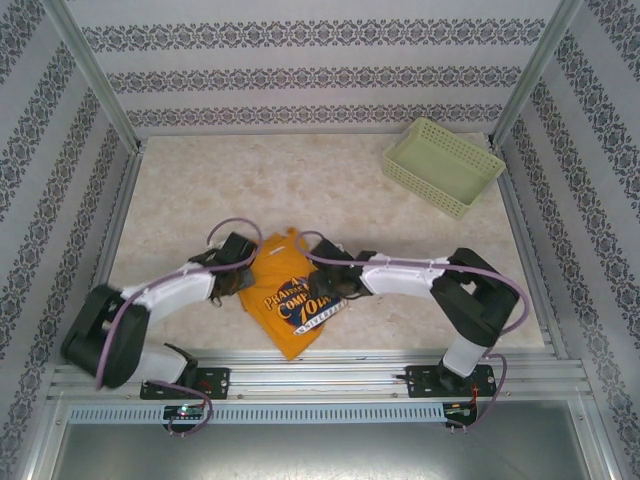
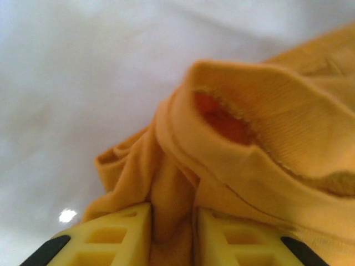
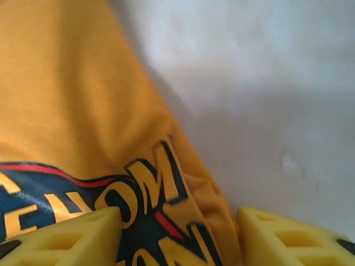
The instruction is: Fold the inside-out t-shirt
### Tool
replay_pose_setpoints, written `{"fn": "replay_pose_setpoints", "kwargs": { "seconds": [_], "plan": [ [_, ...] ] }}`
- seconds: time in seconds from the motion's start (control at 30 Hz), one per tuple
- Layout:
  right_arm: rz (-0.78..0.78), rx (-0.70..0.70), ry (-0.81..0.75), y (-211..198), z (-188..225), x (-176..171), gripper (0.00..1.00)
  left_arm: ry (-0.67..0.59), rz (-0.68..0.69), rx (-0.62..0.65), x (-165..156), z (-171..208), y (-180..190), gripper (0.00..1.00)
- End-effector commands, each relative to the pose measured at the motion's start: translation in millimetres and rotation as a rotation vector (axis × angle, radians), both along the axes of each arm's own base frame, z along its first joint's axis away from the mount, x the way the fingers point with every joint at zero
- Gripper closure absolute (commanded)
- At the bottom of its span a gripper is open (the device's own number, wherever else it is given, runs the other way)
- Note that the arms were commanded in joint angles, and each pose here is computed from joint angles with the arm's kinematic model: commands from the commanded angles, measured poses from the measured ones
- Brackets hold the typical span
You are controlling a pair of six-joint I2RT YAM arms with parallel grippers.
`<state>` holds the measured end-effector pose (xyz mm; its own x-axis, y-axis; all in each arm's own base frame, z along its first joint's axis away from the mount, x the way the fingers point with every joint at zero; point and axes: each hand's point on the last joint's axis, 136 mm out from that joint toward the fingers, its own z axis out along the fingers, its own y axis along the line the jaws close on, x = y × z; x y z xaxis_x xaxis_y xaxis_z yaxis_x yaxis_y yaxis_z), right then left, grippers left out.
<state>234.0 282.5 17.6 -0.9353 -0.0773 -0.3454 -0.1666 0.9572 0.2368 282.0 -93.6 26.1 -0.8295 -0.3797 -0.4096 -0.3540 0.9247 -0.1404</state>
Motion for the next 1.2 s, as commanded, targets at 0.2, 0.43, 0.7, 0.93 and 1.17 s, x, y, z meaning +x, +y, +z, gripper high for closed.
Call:
{"fn": "replay_pose_setpoints", "kwargs": {
  "seconds": [0.2,0.43,0.7,0.93,1.17],
  "plan": [
    [-0.125,-0.005,-0.155,-12,49,-4,0.25,-0.136,-0.211,-0.174,87,54,-74,0.60],
    [-0.174,0.074,-0.149,-30,64,45,0.18,-0.220,-0.157,-0.052,52,88,-27,0.32],
    [-0.227,0.112,-0.025,-30,30,55,0.18,-0.068,-0.235,-0.092,50,47,-42,0.25],
    [-0.178,0.047,-0.051,-21,27,75,0.37,-0.037,-0.260,-0.104,57,35,-52,0.31],
    [-0.148,-0.025,-0.124,-22,46,95,0.41,-0.135,-0.332,0.031,68,76,-59,0.27]
  ]
}}
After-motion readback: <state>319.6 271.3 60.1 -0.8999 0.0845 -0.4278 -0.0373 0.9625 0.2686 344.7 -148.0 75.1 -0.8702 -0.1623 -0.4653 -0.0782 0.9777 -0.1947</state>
